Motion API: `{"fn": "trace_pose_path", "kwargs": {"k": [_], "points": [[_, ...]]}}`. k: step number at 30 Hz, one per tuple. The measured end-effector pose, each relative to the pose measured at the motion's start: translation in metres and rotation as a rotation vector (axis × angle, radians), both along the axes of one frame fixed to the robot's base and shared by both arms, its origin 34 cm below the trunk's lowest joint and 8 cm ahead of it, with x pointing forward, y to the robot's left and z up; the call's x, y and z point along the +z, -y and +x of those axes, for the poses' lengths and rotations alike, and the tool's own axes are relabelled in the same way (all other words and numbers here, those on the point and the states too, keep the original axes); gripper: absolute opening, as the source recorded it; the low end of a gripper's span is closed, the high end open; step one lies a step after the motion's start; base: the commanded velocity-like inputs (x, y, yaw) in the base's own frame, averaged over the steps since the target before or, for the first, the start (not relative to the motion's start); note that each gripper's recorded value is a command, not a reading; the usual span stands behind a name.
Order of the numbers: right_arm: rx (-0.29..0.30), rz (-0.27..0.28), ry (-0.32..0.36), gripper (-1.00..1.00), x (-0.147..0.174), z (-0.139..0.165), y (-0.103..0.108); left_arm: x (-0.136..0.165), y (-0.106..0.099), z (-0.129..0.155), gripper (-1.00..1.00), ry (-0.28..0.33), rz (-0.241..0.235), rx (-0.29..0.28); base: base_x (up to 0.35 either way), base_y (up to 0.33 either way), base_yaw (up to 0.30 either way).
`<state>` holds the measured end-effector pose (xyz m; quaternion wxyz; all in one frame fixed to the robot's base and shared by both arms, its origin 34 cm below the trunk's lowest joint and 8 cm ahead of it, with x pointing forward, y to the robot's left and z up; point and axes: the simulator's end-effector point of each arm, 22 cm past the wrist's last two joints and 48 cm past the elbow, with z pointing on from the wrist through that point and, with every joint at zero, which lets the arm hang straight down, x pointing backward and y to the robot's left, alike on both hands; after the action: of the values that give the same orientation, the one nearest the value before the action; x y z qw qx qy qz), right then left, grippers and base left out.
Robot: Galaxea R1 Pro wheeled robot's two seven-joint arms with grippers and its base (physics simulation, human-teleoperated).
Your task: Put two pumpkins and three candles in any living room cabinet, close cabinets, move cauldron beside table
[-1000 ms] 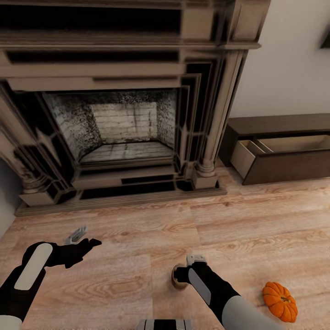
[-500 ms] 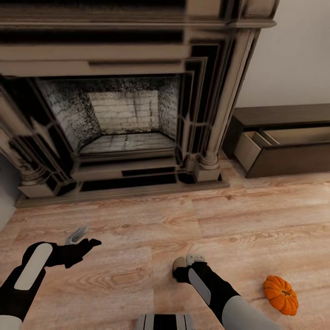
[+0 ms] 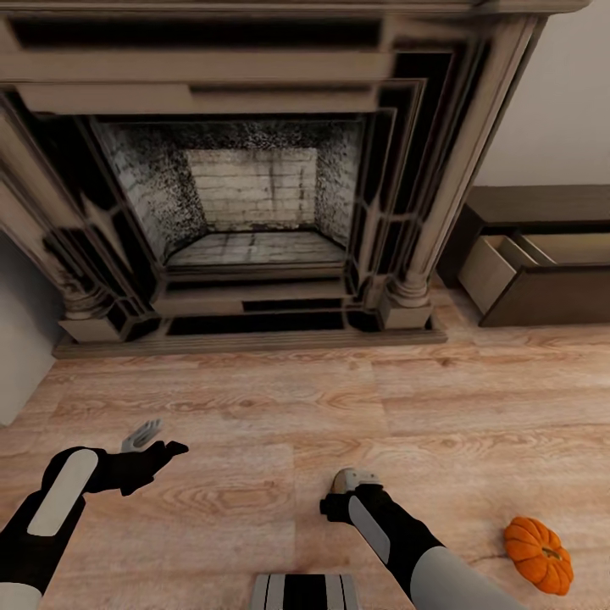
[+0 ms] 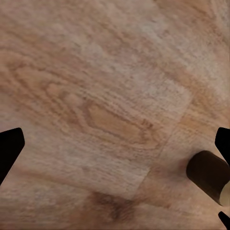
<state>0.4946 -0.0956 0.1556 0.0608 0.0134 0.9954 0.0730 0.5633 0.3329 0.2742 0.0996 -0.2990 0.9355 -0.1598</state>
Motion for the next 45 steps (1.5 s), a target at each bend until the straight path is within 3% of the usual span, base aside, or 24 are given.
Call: {"fn": "trace_pose_path", "kwargs": {"k": [17, 22, 38, 43, 45], "points": [[-0.011, -0.01, -0.004, 1.0, 0.001, 0.001, 0.003, 0.002, -0.002, 0.001, 1.0, 0.003, 0.001, 0.002, 0.035, 0.02, -0.043], [-0.03, -0.06, -0.007, 1.0, -0.001, 0.001, 0.018, 0.002, -0.002, 0.001, 1.0, 0.003, 0.001, 0.003, 0.006, 0.16, 0.0], [-0.038, -0.072, -0.011, 1.0, -0.002, 0.0, 0.024, 0.002, -0.002, 0.001, 1.0, 0.003, 0.003, 0.003, 0.014, 0.068, 0.0], [-0.045, -0.095, -0.014, 1.0, -0.005, -0.001, 0.041, 0.002, -0.002, 0.001, 1.0, 0.003, 0.003, 0.003, 0.0, 0.0, 0.0], [-0.074, -0.1, -0.023, 1.0, -0.007, -0.001, 0.051, 0.002, -0.002, 0.001, 1.0, 0.003, 0.003, 0.003, 0.0, 0.0, 0.0]]}}
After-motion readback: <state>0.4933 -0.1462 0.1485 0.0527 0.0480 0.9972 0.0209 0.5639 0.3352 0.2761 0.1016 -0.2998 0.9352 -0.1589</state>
